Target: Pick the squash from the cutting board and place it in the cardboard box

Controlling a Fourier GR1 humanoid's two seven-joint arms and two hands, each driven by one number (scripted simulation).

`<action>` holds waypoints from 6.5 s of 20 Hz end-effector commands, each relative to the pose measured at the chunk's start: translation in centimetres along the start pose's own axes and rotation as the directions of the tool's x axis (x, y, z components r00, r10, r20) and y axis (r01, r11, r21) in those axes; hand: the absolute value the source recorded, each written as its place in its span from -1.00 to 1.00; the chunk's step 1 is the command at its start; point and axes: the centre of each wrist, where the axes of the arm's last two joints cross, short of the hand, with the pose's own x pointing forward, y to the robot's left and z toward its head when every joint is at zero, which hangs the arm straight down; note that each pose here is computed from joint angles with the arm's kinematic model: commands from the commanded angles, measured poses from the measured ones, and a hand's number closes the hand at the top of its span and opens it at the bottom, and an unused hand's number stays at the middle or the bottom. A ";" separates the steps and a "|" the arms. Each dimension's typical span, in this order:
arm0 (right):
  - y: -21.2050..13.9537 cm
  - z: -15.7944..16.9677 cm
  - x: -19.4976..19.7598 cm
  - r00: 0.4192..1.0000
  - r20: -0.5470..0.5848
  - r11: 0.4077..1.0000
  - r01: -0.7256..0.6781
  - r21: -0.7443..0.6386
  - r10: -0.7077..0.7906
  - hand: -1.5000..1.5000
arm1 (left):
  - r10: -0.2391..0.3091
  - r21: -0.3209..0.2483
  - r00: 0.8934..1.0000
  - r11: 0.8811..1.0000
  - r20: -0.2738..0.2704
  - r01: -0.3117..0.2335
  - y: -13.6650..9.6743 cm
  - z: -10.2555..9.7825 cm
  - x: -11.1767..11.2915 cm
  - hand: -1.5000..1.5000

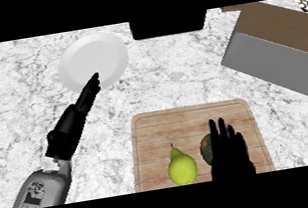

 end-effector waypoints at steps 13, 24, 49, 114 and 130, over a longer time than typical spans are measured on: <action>3.6 -2.9 -0.4 0.994 -0.103 0.995 -0.022 0.100 0.033 -1.00 | 0.003 -0.007 1.000 1.000 -0.005 -0.004 0.9 -1.1 0.6 0.00; 4.9 -3.1 -2.2 0.984 -0.148 0.991 -0.088 0.102 0.103 -1.00 | -0.001 -0.002 1.000 1.000 0.009 0.001 -0.4 -0.6 0.1 0.00; -1.5 -13.9 -1.1 0.974 0.015 0.960 -0.220 -0.172 0.225 1.00 | -0.002 -0.005 1.000 1.000 -0.010 0.002 0.0 0.2 0.5 0.00; -17.7 -29.1 -9.3 0.935 -0.185 0.896 0.213 -0.390 -0.303 -1.00 | 0.004 -0.031 1.000 1.000 -0.003 -0.004 0.0 -0.6 0.4 0.00; -20.4 -28.5 -13.6 0.648 0.240 0.400 0.675 -0.619 -0.723 -1.00 | 0.000 0.010 1.000 1.000 0.006 0.000 0.3 -0.5 1.1 0.00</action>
